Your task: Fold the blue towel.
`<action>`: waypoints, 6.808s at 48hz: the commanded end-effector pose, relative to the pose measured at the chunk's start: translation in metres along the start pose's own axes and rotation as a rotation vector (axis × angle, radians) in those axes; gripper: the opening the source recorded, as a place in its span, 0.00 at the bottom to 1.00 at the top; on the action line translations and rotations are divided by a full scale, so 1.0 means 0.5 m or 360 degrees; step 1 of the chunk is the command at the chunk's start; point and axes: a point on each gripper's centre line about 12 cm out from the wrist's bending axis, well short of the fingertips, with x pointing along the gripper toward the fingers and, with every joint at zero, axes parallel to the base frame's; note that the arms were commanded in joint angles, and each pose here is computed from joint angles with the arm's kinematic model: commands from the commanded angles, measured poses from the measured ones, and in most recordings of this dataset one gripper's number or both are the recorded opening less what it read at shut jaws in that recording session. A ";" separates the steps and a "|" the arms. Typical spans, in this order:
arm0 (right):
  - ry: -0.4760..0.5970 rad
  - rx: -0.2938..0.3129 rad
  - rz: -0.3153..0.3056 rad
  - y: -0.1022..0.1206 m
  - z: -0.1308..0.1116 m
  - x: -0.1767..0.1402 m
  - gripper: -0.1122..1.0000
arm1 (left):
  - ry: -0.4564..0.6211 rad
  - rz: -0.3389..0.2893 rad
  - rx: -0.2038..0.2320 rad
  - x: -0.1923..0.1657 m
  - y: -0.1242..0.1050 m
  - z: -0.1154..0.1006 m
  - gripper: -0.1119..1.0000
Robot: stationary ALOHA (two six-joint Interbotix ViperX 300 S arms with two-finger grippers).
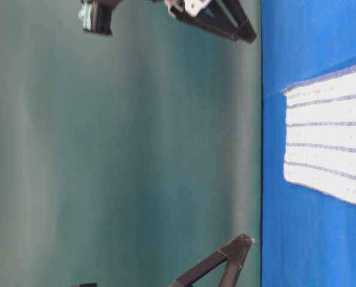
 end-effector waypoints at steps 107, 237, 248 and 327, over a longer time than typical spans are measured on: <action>-0.0094 0.0194 -0.0104 -0.092 0.022 0.250 0.55 | 0.0025 0.0461 -0.0025 0.297 0.247 -0.022 0.39; 0.0048 0.0068 0.0606 0.369 -0.092 0.074 0.27 | 0.0067 -0.0458 0.0154 0.122 -0.282 -0.117 0.14; 0.0053 0.0058 0.0617 0.375 -0.095 0.071 0.27 | 0.0041 -0.0456 0.0150 0.124 -0.281 -0.113 0.14; -0.0502 -0.0195 0.0730 0.188 -0.076 -0.270 0.87 | -0.0411 -0.0655 0.0271 -0.235 -0.163 -0.048 0.80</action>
